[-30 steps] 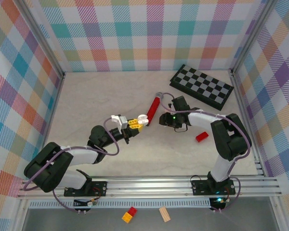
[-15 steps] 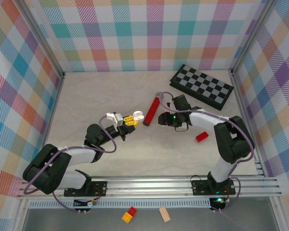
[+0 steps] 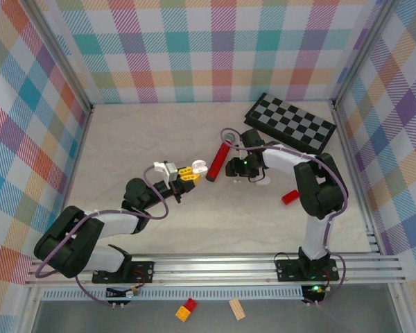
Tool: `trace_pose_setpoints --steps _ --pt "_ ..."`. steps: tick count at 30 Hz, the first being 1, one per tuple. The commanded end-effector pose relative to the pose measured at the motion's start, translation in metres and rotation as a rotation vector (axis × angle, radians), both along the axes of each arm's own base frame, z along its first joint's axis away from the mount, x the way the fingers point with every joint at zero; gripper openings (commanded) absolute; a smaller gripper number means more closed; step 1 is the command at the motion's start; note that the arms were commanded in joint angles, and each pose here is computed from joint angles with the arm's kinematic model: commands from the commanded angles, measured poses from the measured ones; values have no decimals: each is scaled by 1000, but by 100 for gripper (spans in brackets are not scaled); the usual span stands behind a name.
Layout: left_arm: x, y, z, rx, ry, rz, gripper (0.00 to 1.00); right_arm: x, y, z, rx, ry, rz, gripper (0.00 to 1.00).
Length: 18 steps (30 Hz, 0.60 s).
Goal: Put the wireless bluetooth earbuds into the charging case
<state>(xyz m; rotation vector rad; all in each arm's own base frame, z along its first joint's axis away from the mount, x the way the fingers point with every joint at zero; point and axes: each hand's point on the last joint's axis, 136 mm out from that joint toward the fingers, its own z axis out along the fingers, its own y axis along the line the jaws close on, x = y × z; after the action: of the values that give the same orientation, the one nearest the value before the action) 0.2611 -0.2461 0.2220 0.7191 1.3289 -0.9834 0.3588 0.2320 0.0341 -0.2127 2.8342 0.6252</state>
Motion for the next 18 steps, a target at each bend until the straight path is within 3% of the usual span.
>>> trace_pose_setpoints --steps 1,18 --pt "3 3 16 -20 -70 15 0 -14 4 -6 19 55 34 56" --pt "6 7 11 4 -95 55 0 -38 -2 6 -29 46 38 55"
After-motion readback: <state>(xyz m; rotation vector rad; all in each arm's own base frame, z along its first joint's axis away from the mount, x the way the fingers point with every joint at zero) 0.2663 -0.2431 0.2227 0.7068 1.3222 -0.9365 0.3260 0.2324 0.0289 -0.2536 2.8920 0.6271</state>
